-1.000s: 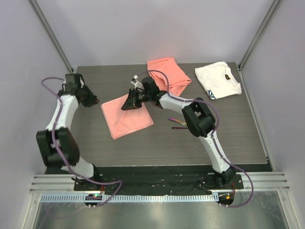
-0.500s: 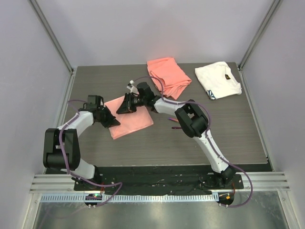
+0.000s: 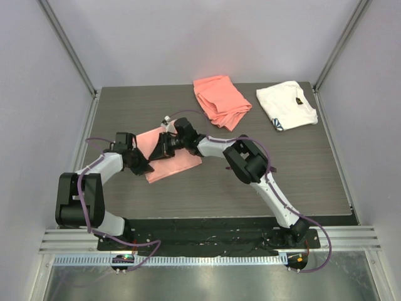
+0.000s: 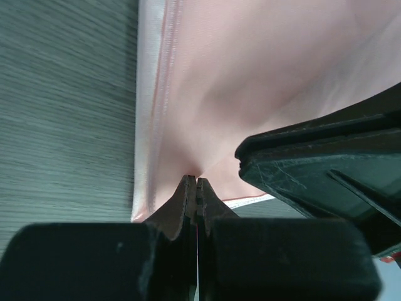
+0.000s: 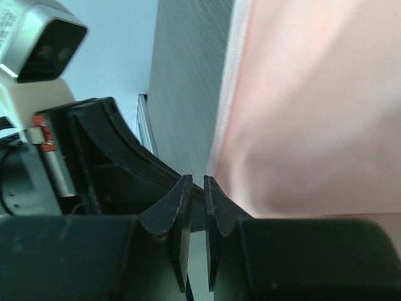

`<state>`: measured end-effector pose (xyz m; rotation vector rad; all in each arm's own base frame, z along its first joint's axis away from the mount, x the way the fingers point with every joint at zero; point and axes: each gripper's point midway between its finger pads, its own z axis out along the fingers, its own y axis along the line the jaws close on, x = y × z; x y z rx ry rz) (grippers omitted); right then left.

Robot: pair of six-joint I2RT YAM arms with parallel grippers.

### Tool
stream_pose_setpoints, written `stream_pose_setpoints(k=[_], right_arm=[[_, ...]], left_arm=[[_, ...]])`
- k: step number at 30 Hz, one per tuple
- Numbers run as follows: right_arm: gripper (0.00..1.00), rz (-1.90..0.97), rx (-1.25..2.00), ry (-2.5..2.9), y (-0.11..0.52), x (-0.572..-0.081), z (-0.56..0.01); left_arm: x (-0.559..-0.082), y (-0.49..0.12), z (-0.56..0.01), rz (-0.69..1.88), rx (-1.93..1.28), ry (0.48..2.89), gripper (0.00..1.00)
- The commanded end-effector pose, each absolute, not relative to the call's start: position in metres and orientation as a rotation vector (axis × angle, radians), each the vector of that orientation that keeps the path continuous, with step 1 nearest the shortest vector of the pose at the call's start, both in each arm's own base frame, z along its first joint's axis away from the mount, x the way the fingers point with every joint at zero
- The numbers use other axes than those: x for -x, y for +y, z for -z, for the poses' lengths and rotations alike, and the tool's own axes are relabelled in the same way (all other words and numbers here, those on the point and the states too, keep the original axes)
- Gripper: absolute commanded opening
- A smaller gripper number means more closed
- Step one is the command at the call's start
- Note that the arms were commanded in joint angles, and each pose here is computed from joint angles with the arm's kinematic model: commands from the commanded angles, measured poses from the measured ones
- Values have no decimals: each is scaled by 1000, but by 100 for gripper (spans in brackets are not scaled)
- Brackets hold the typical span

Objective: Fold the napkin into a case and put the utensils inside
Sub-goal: Smooth out the upper triangle-folded napkin at the center of the board.

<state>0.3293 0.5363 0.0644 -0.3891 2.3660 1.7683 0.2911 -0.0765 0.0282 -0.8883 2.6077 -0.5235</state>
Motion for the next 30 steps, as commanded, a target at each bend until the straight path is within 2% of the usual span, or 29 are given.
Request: stream_pose_setpoints(k=[1,4,8,11,15,18,23,25,30], right_arm=[[19,-1793,406,2323,541,-334,-65],[20,-1772,396,2336,539,-339,-54],[32,-1749,362,2343,529,-352,-46],[41,-1724,337,2347,520,-364,-39],[52,-1698,301,2340,507,-384,-38],[61,-1669,278,2336,498,-400,-35],[78,-1629,229,2303,478,-437,-29],[81,-1595,218,2308,469,-460,-18],[82,-1582,187,2282,457,-490,-13]], left_arm=[[-291,-66,-26,450,926,2581,0],[-288,-67,-19,448,940,2602,0],[-285,-69,-14,462,961,2593,0],[-280,-69,-10,476,990,2574,11],[-271,-68,-3,461,1029,2582,34],[-265,-66,5,431,1047,2620,45],[-255,-68,13,449,1073,2622,55],[-250,-69,15,461,1072,2617,60],[-247,-70,16,483,1083,2605,63]])
